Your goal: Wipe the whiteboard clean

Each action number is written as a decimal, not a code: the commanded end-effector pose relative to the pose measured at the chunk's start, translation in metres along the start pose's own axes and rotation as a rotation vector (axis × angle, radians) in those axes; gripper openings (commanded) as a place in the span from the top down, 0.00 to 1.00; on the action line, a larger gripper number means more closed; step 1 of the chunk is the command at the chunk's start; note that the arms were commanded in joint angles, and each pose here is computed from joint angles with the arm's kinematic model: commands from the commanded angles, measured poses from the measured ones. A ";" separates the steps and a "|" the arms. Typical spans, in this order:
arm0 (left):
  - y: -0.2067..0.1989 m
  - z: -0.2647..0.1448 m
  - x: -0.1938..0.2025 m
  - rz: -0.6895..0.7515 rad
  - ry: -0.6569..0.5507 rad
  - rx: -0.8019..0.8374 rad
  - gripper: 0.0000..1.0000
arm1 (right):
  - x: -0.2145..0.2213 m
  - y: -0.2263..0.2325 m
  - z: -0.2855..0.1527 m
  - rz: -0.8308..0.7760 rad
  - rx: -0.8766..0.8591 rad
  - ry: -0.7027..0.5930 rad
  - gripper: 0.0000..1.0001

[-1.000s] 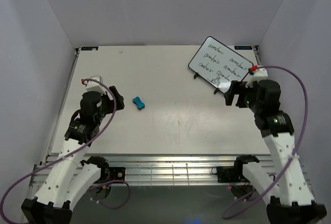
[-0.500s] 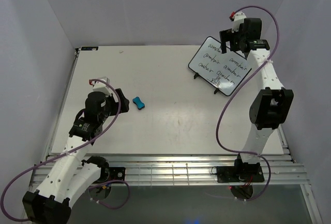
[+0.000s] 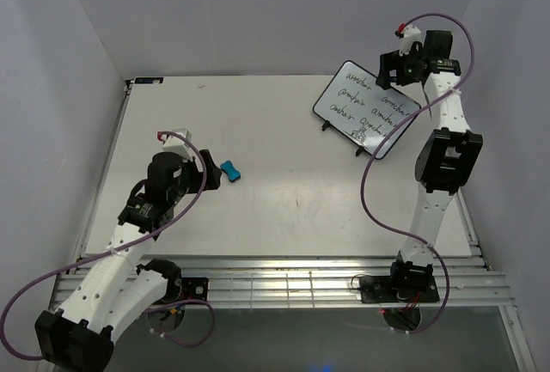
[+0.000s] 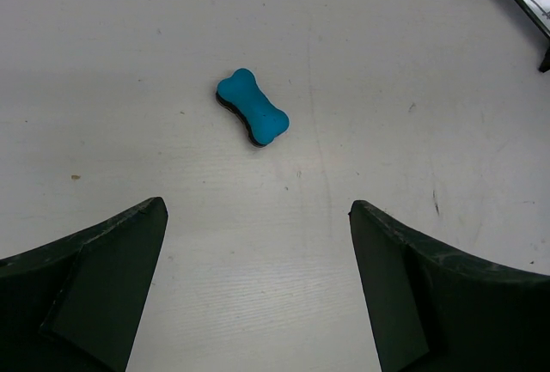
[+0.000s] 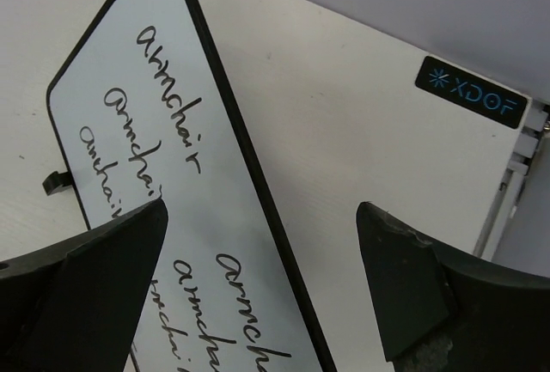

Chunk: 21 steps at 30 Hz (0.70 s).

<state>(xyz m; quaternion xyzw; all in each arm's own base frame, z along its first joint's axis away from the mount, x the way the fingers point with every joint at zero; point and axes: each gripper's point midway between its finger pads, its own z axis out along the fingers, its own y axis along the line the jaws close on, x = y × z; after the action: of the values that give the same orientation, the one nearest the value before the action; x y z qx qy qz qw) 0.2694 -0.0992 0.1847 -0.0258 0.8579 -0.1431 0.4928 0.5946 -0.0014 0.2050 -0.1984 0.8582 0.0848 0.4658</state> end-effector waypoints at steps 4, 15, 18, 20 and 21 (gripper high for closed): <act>-0.004 -0.001 -0.004 0.013 -0.011 0.017 0.02 | -0.002 0.024 0.008 0.007 -0.182 -0.034 0.06; 0.000 -0.005 -0.009 0.006 -0.029 -0.011 0.02 | 0.008 0.030 0.016 0.056 -0.275 -0.044 0.20; 0.001 -0.006 -0.010 0.006 -0.035 -0.017 0.02 | 0.008 0.038 0.013 0.074 -0.334 -0.055 0.24; 0.002 -0.006 -0.010 0.006 -0.036 -0.021 0.02 | 0.008 0.044 0.011 0.079 -0.365 -0.057 0.27; 0.002 -0.007 -0.011 0.005 -0.039 -0.020 0.02 | 0.007 0.045 0.009 0.082 -0.370 -0.057 0.28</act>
<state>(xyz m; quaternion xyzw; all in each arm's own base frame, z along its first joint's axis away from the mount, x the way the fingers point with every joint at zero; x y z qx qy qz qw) 0.2691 -0.0959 0.1843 -0.0283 0.8583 -0.1337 0.4947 0.5857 0.0278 0.1755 -0.2296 0.8401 0.2256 0.4365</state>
